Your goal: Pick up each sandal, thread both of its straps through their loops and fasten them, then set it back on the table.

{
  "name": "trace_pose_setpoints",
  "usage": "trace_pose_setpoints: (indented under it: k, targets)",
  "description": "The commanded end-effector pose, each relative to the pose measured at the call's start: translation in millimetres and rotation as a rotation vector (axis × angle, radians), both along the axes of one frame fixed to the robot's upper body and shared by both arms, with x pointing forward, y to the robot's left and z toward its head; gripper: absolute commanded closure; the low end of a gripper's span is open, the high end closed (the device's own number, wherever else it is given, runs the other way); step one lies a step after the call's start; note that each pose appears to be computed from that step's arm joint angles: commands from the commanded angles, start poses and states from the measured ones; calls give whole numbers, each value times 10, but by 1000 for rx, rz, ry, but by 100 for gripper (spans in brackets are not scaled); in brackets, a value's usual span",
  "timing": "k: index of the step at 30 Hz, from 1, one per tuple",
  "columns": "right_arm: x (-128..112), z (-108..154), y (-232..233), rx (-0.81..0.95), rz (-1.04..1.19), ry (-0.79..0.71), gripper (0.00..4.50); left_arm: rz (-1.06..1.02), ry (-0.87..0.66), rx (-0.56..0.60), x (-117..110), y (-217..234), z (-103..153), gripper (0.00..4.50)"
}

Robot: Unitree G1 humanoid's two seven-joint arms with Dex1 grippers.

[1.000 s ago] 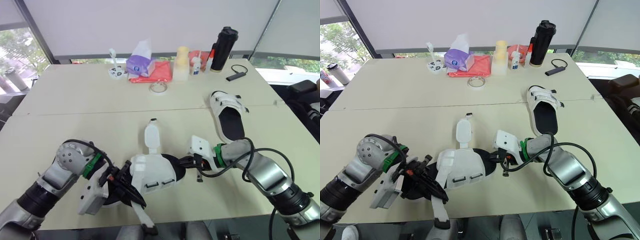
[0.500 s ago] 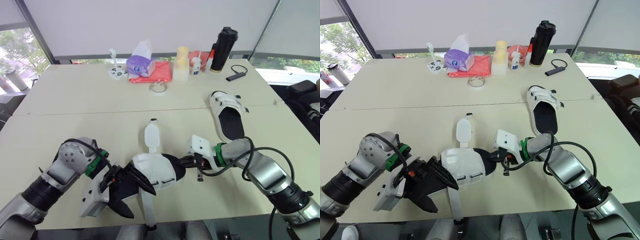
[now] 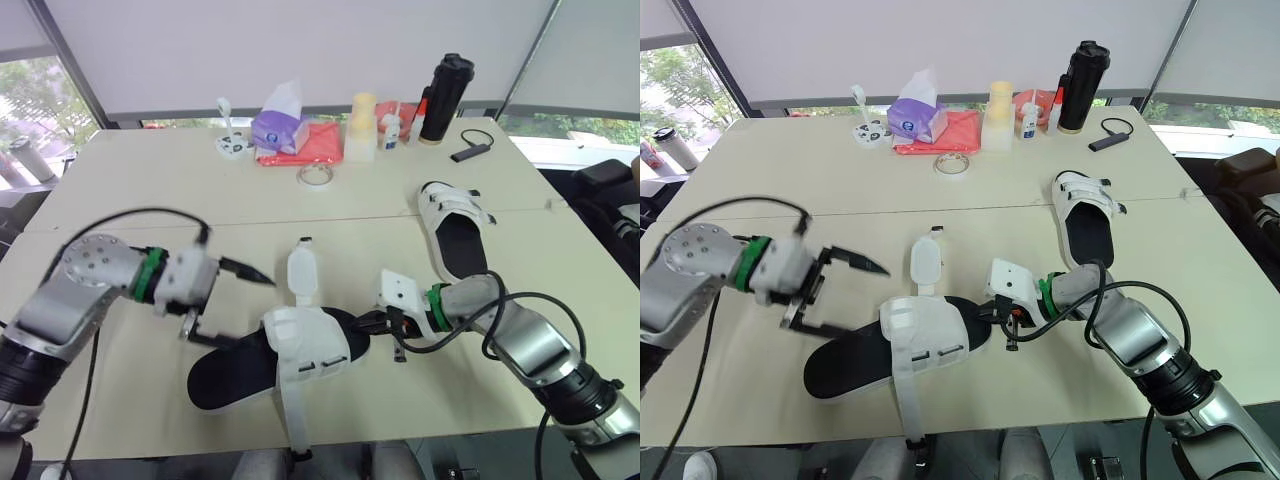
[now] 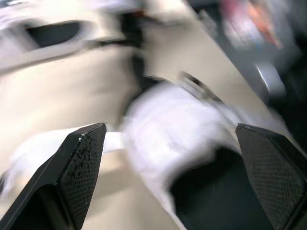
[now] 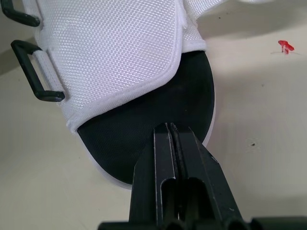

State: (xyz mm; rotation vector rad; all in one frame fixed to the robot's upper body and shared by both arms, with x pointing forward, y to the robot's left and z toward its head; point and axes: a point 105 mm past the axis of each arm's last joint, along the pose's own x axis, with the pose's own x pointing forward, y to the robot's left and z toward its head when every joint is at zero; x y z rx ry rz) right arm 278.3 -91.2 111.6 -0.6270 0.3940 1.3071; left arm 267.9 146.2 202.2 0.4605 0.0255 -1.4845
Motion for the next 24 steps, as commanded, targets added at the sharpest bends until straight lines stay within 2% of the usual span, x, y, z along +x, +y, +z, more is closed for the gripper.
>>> trace_pose_setpoints:
  k: [1,4,6,9,13,20,24]
  targets:
    - [-15,63,48,-7,50,-34,450,148,98,-239,140,1,318,7]
    - [-66,56,44,-40,118,-47,450,380,163,-509,489,146,496,7]
    - [-111,64,59,-41,169,-40,450,585,125,-630,800,295,567,7]
    - [-143,77,79,-44,228,-30,450,812,65,-778,1122,510,677,7]
    - [-112,123,142,-36,285,-34,450,979,-38,-817,1305,671,687,7]
    - [-66,164,320,50,309,-22,450,857,7,-769,1169,461,555,7]
    - [-115,139,364,78,318,11,450,873,24,-773,1155,475,529,7]
